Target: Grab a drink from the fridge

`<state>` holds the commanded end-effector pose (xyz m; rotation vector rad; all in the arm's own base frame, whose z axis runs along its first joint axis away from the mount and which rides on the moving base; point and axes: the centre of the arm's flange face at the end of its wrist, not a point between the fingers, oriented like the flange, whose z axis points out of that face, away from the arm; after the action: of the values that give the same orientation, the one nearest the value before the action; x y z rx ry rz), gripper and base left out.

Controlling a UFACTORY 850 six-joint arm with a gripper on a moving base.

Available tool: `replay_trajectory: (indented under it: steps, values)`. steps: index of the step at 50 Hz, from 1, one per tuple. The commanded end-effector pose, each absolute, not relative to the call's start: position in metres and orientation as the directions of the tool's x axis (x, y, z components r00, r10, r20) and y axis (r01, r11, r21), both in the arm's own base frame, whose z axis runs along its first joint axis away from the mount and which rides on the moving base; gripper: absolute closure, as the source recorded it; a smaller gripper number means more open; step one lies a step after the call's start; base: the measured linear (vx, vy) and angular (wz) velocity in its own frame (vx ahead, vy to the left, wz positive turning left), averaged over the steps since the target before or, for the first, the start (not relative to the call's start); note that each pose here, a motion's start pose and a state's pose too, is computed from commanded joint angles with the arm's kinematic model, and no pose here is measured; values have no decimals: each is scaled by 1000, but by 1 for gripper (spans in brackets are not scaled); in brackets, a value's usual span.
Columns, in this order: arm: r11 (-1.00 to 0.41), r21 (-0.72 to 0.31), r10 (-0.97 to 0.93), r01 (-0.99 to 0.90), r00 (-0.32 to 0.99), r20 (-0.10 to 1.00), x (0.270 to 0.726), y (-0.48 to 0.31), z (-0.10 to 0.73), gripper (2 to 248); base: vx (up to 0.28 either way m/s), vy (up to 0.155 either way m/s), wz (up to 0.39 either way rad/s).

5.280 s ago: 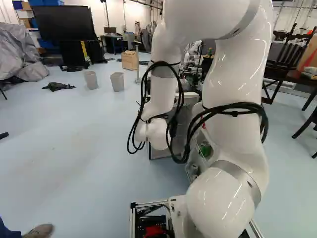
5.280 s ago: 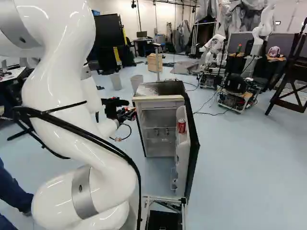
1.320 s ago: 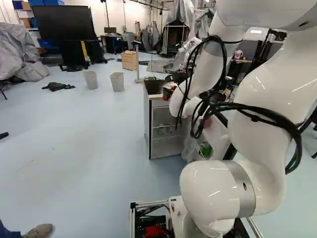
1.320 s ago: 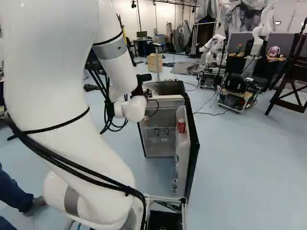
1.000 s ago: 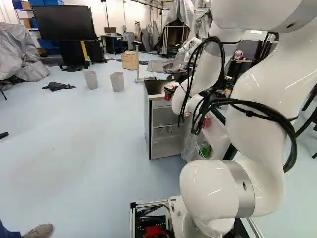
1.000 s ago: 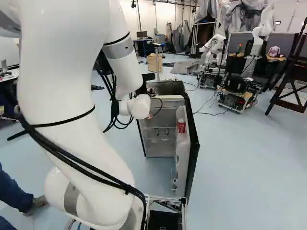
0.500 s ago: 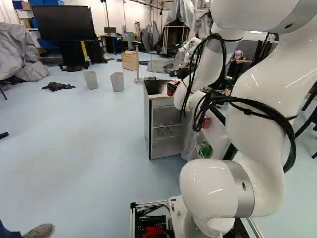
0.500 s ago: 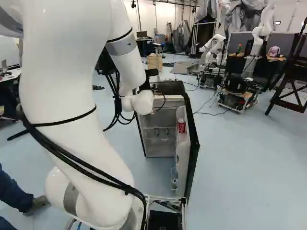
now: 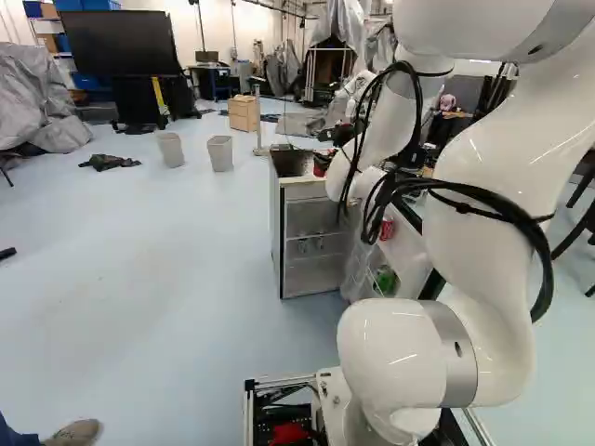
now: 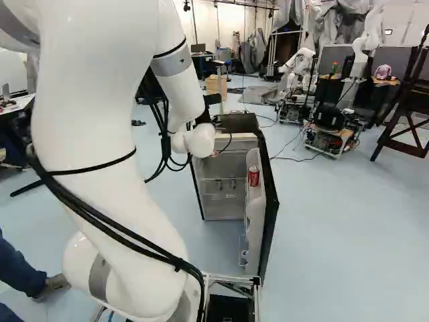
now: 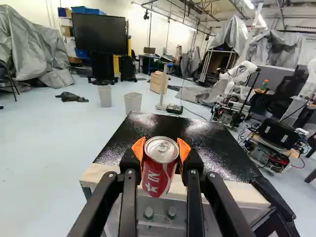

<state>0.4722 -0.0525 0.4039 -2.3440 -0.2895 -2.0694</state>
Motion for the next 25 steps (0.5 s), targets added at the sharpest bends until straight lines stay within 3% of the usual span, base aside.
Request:
replay_trajectory:
  steps: [25]
  values:
    - [-982,122,144,141,153,978,489,-54,399,157,0,0,0]
